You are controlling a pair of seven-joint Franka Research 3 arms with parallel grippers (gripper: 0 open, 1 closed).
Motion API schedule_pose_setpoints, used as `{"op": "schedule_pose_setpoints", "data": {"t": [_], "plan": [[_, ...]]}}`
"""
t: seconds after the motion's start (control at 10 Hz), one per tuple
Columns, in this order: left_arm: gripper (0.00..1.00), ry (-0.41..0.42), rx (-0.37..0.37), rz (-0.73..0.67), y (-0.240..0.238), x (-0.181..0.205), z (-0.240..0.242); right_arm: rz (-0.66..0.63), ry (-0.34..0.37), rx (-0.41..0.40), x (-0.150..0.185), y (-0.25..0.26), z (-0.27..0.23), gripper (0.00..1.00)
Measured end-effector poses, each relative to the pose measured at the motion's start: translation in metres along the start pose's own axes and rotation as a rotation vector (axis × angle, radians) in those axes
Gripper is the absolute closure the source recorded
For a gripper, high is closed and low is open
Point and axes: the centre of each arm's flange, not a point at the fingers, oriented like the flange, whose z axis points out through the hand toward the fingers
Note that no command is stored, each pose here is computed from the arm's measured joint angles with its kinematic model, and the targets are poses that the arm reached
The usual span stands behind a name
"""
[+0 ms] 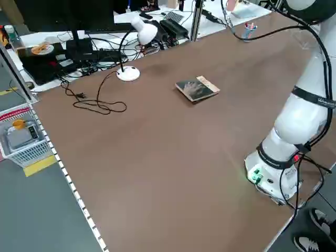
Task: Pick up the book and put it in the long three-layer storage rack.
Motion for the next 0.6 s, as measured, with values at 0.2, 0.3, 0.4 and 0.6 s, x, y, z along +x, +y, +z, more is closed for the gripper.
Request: {"op": "schedule_pose_setpoints", "data": {"t": [0.2, 0.3, 0.4, 0.6], "plan": [[0.0, 0.0, 0.0, 0.0, -0.0001, 0.0, 0.0, 0.001, 0.0, 0.0, -0.0001, -0.0013, 0.0, 0.0], [0.0, 0.0, 0.0, 0.0, 0.0, 0.0, 0.0, 0.001, 0.0, 0.0, -0.0001, -0.0014, 0.0, 0.0], [0.0, 0.0, 0.0, 0.0, -0.0002, 0.0, 0.0, 0.001, 0.0, 0.0, -0.0001, -0.0011, -0.0002, 0.0], [0.0, -0.004, -0.005, -0.006, -0.003, 0.0006, 0.002, -0.002, 0.003, -0.001, 0.0, 0.0006, -0.0013, 0.0]]}}
